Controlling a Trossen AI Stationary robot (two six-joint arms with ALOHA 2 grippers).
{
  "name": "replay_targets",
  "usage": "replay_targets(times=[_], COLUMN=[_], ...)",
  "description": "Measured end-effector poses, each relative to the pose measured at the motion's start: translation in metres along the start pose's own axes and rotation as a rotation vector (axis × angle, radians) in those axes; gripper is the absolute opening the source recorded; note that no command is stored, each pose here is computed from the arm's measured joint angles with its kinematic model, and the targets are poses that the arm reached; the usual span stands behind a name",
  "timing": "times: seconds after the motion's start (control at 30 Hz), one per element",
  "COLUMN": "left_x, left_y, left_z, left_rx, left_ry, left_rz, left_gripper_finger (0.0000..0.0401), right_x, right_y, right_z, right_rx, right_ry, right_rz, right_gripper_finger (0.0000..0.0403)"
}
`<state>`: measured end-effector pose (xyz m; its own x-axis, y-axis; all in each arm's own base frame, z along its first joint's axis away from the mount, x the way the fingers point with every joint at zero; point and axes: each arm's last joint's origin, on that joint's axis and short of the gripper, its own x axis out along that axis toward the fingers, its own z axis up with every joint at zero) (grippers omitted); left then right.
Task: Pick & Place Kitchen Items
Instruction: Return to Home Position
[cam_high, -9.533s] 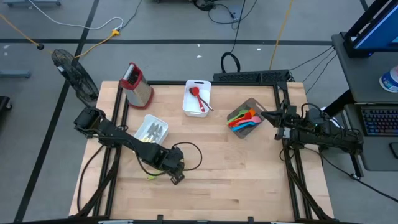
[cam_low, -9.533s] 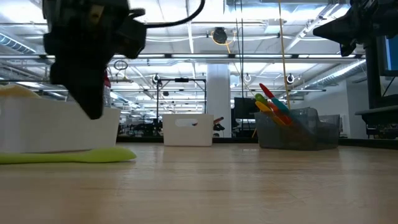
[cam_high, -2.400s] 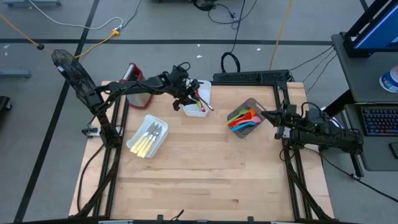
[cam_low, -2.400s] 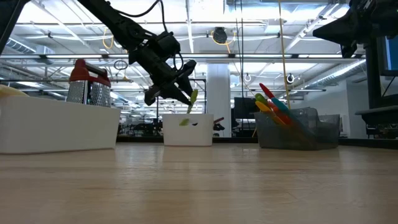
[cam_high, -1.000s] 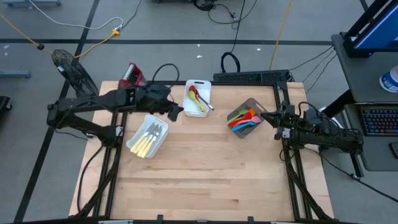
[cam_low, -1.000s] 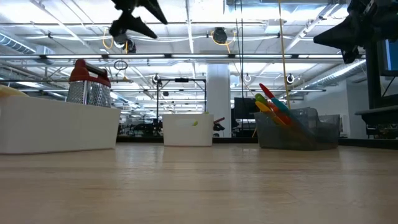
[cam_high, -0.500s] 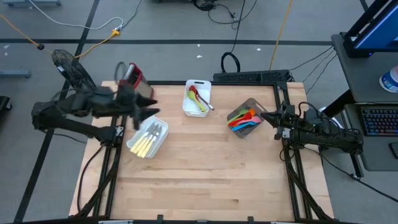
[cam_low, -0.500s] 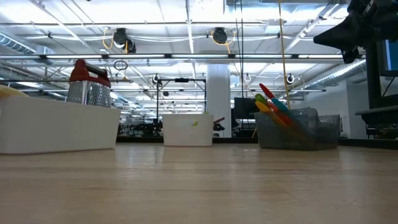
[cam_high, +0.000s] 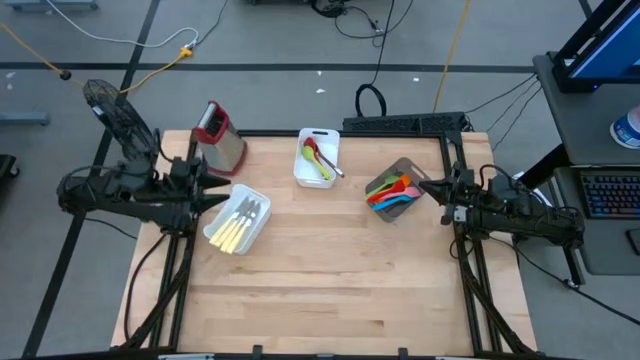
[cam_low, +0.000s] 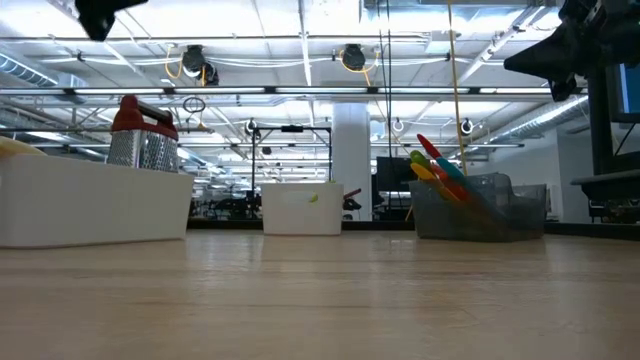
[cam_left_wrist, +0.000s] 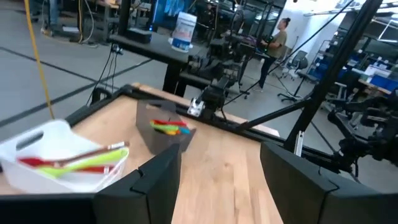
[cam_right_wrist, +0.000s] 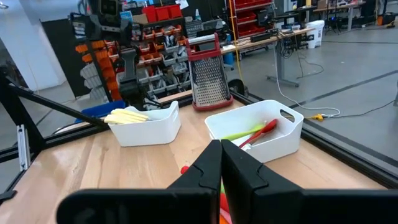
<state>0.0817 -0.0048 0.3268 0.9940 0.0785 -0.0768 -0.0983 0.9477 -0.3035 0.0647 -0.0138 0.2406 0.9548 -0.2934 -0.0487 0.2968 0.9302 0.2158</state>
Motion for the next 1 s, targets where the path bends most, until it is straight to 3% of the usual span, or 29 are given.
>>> replay_targets(times=[0.4, 0.67, 0.77, 1.0], left_x=[-0.030, -0.012, -0.008, 0.007], left_y=[0.026, 0.029, 0.030, 0.033], left_z=[-0.056, -0.083, -0.087, -0.112], left_rx=[-0.017, 0.054, 0.061, 0.073], left_ry=[-0.103, 0.010, -0.024, -0.002], left_rz=[-0.035, -0.041, -0.063, -0.103], left_gripper_finger=[0.0225, 0.0225, 0.0225, 0.0225], right_x=[0.000, 0.000, 0.000, 0.001], right_y=[0.000, 0.000, 0.000, 0.002], right_z=[0.002, 0.001, -0.001, -0.005], right_rx=[-0.004, -0.007, 0.022, 0.049], right_ry=[-0.021, -0.014, 0.014, 0.062], right_rz=[0.005, 0.006, 0.002, 0.093], right_gripper_finger=[0.0004, 0.0004, 0.0004, 0.0004])
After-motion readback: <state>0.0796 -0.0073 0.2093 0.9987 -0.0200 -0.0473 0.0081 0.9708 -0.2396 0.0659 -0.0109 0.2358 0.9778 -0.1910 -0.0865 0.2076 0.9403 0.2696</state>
